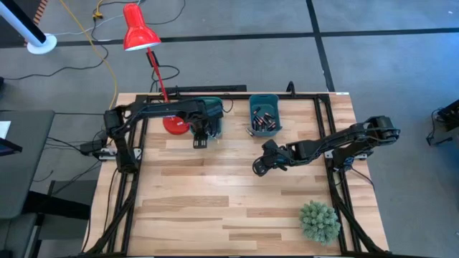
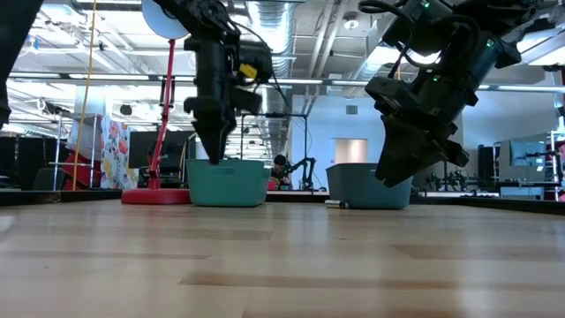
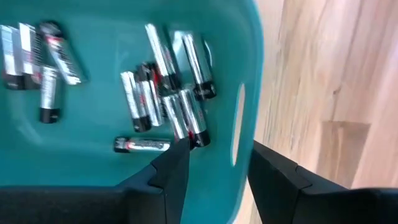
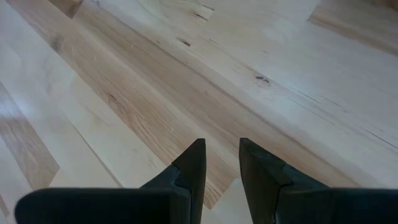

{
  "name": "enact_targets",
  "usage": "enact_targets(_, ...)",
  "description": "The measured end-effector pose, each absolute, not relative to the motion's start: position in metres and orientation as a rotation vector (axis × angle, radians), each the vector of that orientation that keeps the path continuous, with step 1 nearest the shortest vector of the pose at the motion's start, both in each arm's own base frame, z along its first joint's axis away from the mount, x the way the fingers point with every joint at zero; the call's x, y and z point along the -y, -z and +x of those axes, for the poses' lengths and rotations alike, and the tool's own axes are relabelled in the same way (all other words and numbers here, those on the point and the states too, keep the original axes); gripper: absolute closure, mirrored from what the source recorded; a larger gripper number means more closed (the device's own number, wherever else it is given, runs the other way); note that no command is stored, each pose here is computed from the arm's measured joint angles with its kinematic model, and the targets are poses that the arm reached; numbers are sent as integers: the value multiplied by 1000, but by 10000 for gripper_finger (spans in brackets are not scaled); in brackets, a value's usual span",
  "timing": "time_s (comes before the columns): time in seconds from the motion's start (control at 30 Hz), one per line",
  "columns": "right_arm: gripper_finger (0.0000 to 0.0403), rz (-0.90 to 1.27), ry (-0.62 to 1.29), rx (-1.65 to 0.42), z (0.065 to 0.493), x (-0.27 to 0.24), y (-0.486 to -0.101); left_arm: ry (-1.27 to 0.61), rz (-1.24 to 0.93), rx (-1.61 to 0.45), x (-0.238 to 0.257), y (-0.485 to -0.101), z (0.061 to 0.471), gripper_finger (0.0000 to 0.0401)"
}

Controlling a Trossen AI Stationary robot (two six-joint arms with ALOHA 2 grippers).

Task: Sort batteries
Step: Adjust the green bin on the table, then put the silver battery into the green bin

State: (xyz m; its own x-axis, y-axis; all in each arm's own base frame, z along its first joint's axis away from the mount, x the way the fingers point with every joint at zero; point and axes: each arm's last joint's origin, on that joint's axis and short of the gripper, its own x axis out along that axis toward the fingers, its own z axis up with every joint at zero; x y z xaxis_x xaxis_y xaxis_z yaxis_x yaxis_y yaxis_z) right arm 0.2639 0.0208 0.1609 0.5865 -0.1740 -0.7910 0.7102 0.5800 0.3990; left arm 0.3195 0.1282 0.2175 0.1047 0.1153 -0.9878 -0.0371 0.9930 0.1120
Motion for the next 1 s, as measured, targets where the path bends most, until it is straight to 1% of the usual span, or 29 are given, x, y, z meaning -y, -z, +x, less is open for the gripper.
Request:
enact_targets(0.2,290,781,578,-781,262,-21,-164,-162,91,-1313,-126,-248,314,251)
enact_targets(0.33,290,778,560,-778,251,-23,-178,-199,114,-1181,-123,-267,316,251)
enact_targets(0.47,290,756,543,-796,231,-31,-196,-174,179,-1072,-119,-274,326,251)
enact_targets(0.6,290,711,581,-754,209,-42,-211,-139,227,-956,-112,-273,344,253)
enact_targets(0.73,290,700,583,-712,194,-51,-221,-154,226,-827,-107,-272,364,254)
enact_targets(0.83,290,692,583,-688,188,-55,-225,-135,220,-804,-107,-261,376,255)
enact_targets(1.0,290,676,596,-698,185,-59,-223,-133,168,-857,-111,-232,395,255)
